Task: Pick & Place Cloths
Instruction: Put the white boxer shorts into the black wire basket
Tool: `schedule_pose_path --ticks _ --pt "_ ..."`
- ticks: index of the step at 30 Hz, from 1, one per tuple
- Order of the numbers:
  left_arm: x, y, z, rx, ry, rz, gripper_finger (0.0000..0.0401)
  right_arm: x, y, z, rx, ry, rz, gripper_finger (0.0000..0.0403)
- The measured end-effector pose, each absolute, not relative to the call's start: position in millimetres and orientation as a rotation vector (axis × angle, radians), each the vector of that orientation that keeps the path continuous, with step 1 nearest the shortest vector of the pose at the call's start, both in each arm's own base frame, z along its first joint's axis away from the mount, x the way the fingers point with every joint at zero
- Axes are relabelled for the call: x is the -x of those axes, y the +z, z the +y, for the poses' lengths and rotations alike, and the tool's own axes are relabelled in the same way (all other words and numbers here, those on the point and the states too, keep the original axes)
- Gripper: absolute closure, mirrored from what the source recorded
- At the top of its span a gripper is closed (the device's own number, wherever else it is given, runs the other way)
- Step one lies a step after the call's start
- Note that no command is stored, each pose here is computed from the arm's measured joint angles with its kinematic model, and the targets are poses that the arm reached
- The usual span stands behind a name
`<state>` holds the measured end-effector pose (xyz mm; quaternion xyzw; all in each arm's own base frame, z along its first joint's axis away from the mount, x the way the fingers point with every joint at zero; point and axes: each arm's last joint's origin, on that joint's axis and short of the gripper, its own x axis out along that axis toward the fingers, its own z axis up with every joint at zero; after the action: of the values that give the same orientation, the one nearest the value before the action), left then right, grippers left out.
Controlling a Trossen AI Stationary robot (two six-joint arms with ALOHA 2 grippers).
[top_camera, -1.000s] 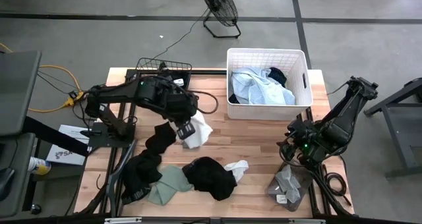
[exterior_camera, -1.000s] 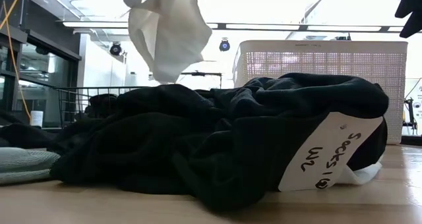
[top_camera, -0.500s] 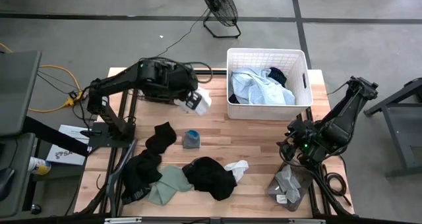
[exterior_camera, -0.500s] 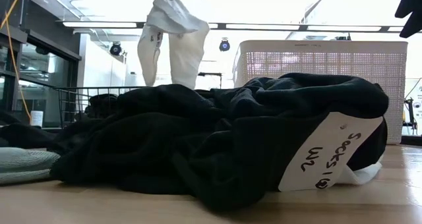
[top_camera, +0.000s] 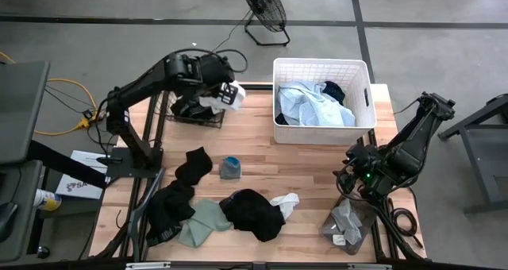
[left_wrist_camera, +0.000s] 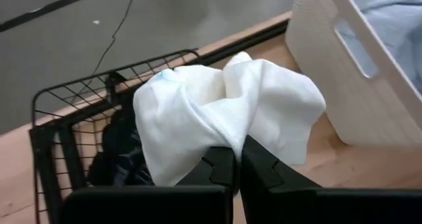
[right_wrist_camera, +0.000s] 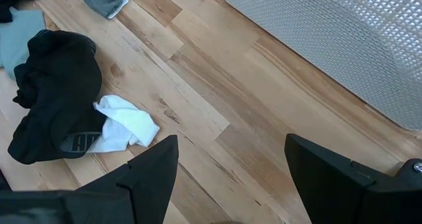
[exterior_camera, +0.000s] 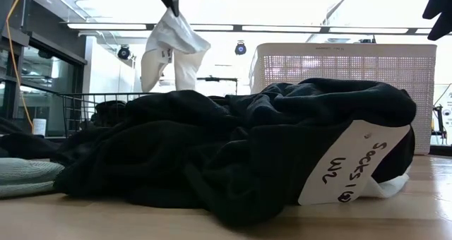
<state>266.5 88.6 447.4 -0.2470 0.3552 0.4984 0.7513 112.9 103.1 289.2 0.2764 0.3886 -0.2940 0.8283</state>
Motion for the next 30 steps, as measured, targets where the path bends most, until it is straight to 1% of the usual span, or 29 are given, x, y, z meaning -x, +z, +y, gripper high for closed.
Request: schedule_pose_path --ticks 5,18,30 --pt "-263 442 105 0.538 1.137 0.801 0.0401 -113 289 103 -0.589 -0.625 0.824 0.0133" --pt "-245 410 157 0.572 1.292 0.941 0.0401 -113 289 103 -0.595 -0.628 0.823 0.0133" --pt "-233 354 182 0.626 1.37 1.157 0.0401 -113 289 103 -0.598 -0.629 0.822 0.0133"
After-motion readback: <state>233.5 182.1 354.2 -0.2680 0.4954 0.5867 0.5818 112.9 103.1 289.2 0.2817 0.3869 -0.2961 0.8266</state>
